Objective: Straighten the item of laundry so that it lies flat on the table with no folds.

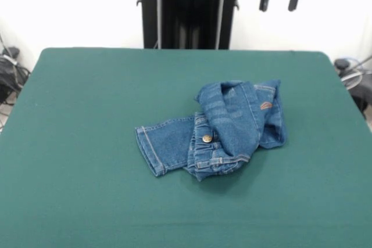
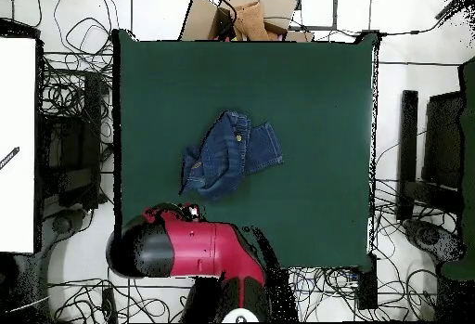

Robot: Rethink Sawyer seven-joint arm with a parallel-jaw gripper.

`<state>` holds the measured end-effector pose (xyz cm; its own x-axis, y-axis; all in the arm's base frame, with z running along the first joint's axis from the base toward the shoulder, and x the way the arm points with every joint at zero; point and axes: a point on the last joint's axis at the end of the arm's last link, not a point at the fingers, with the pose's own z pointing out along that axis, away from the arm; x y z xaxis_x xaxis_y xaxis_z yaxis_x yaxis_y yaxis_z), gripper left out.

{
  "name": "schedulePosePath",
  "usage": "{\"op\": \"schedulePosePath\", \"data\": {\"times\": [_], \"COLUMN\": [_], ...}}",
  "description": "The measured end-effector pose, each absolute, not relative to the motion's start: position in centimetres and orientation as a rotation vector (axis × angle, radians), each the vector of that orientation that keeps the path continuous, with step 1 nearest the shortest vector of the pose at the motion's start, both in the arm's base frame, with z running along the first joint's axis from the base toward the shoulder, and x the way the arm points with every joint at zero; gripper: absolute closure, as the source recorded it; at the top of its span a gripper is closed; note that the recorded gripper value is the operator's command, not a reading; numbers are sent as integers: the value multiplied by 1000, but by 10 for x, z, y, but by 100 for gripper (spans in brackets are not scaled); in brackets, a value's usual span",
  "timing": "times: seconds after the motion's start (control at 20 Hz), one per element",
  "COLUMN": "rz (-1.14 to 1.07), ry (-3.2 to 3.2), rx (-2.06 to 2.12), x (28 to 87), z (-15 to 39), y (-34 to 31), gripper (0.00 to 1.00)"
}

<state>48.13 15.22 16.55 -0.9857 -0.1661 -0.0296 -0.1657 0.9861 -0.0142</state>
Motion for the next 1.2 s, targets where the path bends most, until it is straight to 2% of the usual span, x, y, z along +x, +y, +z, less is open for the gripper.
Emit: {"op": "schedulePosePath", "data": {"times": [0.6,1.2], "rz": [-22,-26], "ry": [3102,3090], "rx": [-262,-211], "x": [492,513], "z": [137,133], "y": [152,136], "gripper": [0,0]}}
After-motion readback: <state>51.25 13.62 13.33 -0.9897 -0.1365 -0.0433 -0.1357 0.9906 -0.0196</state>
